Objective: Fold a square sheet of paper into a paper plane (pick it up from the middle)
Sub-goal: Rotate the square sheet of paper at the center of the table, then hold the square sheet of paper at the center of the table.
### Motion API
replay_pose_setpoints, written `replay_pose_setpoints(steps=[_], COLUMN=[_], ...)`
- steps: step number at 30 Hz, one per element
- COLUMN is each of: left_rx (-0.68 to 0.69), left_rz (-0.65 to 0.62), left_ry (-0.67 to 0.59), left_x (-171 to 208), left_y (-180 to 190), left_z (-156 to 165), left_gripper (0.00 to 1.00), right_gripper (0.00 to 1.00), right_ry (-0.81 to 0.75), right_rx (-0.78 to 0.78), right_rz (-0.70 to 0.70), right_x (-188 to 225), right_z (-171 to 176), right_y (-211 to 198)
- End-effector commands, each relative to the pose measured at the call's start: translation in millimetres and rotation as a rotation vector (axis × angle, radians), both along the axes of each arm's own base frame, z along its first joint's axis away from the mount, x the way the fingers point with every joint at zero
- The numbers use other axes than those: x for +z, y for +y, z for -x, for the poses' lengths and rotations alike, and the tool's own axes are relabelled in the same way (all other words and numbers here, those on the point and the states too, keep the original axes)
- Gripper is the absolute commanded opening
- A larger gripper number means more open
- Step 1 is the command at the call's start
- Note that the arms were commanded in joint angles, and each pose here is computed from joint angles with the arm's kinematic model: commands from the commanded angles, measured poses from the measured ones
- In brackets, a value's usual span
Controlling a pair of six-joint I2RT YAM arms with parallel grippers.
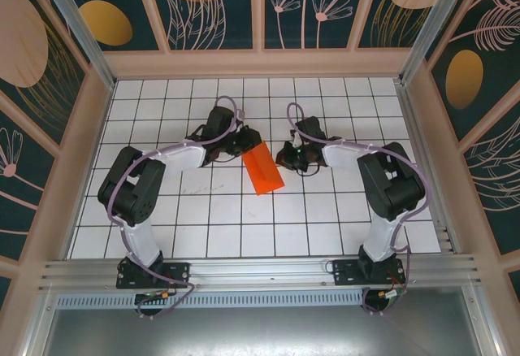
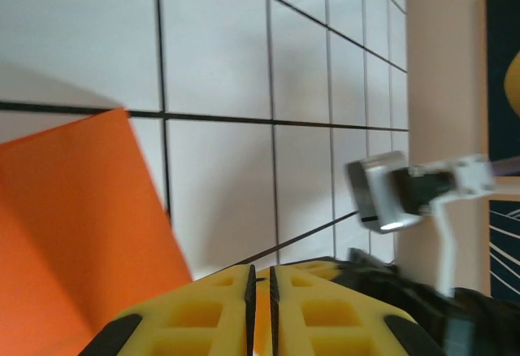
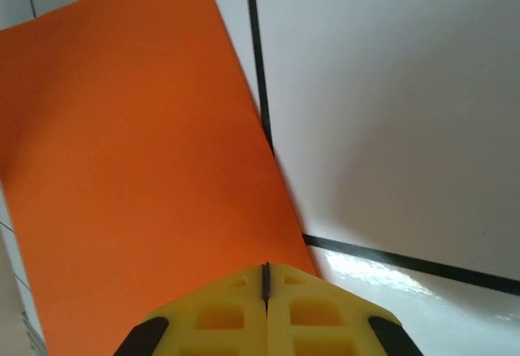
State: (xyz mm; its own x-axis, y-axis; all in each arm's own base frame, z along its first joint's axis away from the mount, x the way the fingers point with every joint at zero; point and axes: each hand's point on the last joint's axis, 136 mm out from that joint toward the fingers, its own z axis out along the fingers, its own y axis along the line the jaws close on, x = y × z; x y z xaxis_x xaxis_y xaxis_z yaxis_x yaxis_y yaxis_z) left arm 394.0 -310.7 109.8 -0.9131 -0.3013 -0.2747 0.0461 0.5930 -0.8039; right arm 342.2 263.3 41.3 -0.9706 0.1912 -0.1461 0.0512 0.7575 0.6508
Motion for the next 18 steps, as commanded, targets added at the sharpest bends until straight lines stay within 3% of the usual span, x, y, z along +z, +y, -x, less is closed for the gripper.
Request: replay_pose_setpoints(steps=[1, 18], left_rx=[-0.043, -0.088], left_rz=[0.009, -0.053], left_ry=[-0.005, 0.085], left_x=[-3.4, -41.9], left_y=[-7.9, -23.0], left_z=[-3.7, 1.4], left_gripper=[0.16, 0.14], right_gripper=[0.00, 0.00], right_ry=[-0.003, 0.051], right_rx=[-0.004, -0.001], right_rz=[-0.042, -0.032], right_x=[5.3, -17.7], right_z=[-9.8, -7.7], right_y=[12.4, 18.3])
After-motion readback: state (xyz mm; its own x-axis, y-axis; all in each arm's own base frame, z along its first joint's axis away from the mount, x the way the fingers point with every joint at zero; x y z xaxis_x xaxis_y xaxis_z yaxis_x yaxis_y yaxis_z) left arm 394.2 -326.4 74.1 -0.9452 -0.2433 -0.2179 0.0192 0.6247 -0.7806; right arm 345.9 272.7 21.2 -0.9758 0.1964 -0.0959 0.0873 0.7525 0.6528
